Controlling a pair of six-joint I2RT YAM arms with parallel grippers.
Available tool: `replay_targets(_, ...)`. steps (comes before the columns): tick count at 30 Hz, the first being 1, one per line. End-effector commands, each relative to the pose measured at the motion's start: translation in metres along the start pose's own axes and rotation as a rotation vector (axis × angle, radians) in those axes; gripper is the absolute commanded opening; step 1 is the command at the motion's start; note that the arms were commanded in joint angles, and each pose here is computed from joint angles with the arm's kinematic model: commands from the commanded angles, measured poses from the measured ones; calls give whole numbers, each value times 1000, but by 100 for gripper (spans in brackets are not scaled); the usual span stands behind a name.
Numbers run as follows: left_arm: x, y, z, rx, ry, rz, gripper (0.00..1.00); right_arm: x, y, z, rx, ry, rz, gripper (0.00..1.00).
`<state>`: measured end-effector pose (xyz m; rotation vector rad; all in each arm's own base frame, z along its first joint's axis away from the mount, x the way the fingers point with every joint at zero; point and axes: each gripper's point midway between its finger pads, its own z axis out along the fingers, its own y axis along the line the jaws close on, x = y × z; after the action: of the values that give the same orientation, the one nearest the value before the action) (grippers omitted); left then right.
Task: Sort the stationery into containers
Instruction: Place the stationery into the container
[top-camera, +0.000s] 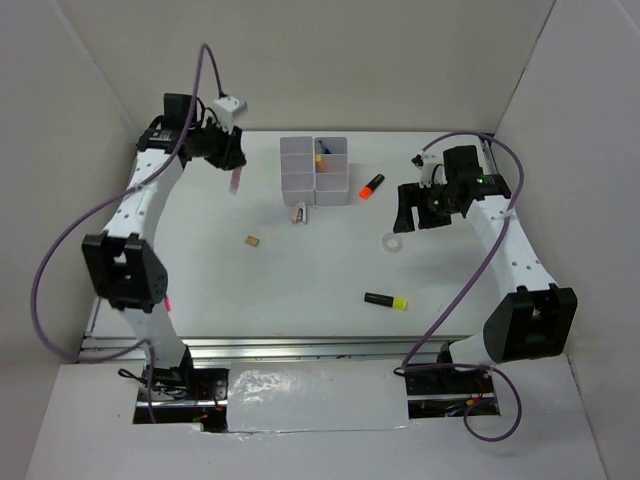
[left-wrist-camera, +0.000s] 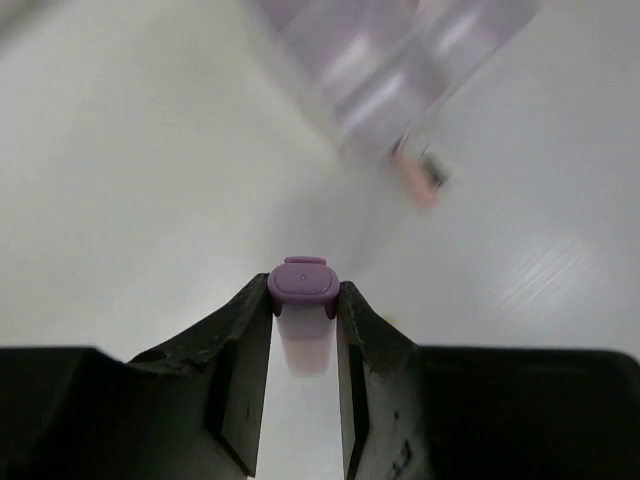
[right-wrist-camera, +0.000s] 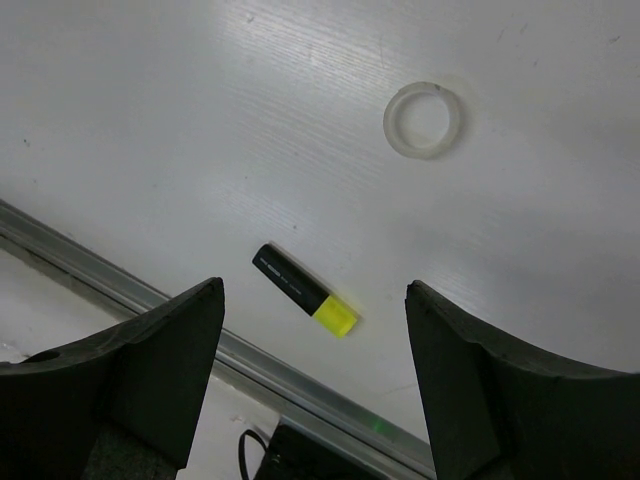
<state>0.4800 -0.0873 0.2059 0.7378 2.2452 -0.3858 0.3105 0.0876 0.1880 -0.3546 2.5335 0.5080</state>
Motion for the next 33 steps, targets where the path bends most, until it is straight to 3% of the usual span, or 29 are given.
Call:
replay_targets(1, -130, -65, -56, 171, -561, 154, 0, -14, -6, -11, -4, -70, 13, 79)
replay_targets(2, -150, -69, -63, 157, -674, 213, 0, -14, -8, -12, -3, -77, 17, 79)
replay_targets(5, -189, -100, -61, 241, -818, 224, 0, -15, -10, -12, -8, -85, 26, 79)
replay_targets(11, -231, -143, -14, 368, -947, 192, 0, -17, -26, -14, 8, -103, 65, 79)
replay_targets(21, -240, -159, 74, 317, -944, 226, 0, -12, -37, -6, -2, -83, 92, 79)
replay_targets(33, -211, -141, 123, 224, -858, 268, 0, -10, -41, -3, -12, -71, 101, 79)
